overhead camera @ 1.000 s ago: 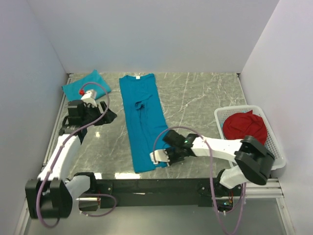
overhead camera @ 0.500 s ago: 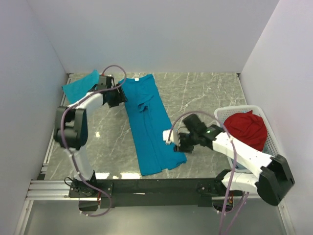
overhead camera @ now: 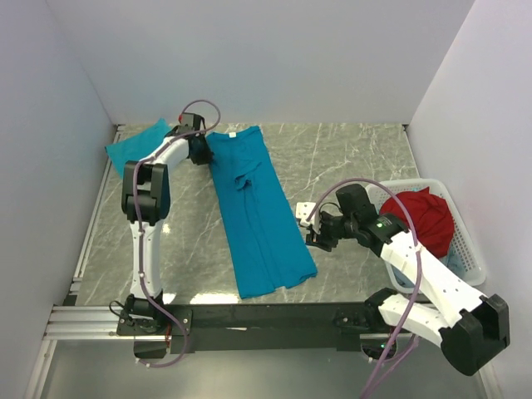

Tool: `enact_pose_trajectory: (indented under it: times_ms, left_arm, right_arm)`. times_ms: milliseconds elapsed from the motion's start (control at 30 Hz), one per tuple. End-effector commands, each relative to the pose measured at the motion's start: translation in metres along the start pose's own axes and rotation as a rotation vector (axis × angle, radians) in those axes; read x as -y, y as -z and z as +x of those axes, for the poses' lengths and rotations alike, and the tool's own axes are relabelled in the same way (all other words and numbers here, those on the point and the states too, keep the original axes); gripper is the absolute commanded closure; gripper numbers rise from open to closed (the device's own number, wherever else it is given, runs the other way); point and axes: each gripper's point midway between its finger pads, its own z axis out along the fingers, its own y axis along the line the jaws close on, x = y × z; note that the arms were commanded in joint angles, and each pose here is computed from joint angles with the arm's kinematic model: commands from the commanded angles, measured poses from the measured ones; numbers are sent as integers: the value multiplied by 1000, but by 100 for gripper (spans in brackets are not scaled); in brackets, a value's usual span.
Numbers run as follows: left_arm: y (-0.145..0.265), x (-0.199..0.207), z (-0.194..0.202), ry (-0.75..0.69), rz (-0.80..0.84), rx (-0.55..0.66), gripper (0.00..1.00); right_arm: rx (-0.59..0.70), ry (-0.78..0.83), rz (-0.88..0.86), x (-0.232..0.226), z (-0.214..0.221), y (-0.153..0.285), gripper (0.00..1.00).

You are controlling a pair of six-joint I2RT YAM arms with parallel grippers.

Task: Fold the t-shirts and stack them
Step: Fold the tshirt

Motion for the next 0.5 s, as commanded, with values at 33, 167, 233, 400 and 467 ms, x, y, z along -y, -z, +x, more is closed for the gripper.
enact_pose_trajectory:
  times_ms: [33,167,233,400,467]
  left_arm:
    - [-28,-13,8,8,-71,-61,94]
    - [-30,1,-23,15,-40,-2,96]
    - [-18,9,-41,8,-17,41,94]
    - [54,26,-71,-87,83,203,54]
    - [105,28,-78,-186,105,292,44]
  right_arm:
    - [63,8,13,0,-12,6,48]
    - [55,2,26,2,-11,6,48]
    - [58,4,31,3,-11,7,48]
    - [70,4,37,2,-13,8,48]
    - [78,-3,43,3,-15,10,48]
